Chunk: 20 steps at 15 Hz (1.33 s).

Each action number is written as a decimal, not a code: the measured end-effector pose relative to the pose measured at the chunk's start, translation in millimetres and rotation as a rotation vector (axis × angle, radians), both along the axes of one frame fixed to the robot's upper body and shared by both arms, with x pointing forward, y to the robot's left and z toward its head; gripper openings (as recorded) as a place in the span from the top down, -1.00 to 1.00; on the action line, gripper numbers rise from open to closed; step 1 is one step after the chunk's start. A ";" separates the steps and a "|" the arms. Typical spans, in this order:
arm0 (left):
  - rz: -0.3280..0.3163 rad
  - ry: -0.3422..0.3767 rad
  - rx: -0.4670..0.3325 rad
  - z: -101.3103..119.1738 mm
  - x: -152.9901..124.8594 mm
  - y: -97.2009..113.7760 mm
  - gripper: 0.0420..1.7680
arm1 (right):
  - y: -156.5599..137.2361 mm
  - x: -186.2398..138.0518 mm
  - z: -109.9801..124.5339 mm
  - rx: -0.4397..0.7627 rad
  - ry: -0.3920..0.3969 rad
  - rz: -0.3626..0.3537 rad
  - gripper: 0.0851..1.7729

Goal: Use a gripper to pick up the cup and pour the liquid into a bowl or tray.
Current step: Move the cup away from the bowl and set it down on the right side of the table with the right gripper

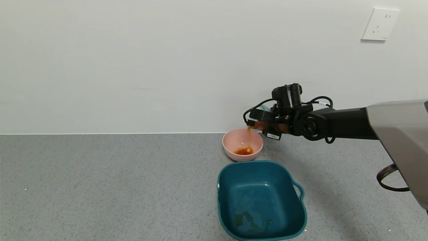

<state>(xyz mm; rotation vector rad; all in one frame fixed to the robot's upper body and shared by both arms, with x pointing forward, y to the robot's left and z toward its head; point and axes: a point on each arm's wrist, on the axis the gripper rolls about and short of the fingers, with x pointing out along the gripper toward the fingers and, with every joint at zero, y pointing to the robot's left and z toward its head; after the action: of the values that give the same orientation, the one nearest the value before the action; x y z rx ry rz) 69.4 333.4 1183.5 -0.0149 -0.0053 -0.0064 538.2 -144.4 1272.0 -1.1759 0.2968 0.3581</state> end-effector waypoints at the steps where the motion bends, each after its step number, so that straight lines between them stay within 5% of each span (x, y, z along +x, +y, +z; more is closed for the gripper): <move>1: 0.000 0.000 0.000 0.0 0.0 0.0 -0.94 | -0.4 -0.6 -0.6 -0.016 0.010 0.000 -0.50; 20: 0.000 0.000 0.000 0.0 0.0 0.0 -0.94 | 5.2 7.7 16.0 -0.315 -0.094 0.075 -0.49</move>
<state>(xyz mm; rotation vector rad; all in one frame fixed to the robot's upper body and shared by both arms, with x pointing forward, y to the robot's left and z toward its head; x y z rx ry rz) 69.4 333.4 1183.5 -0.0149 -0.0053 -0.0064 545.9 -139.2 1288.0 -1.5123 0.2330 0.3278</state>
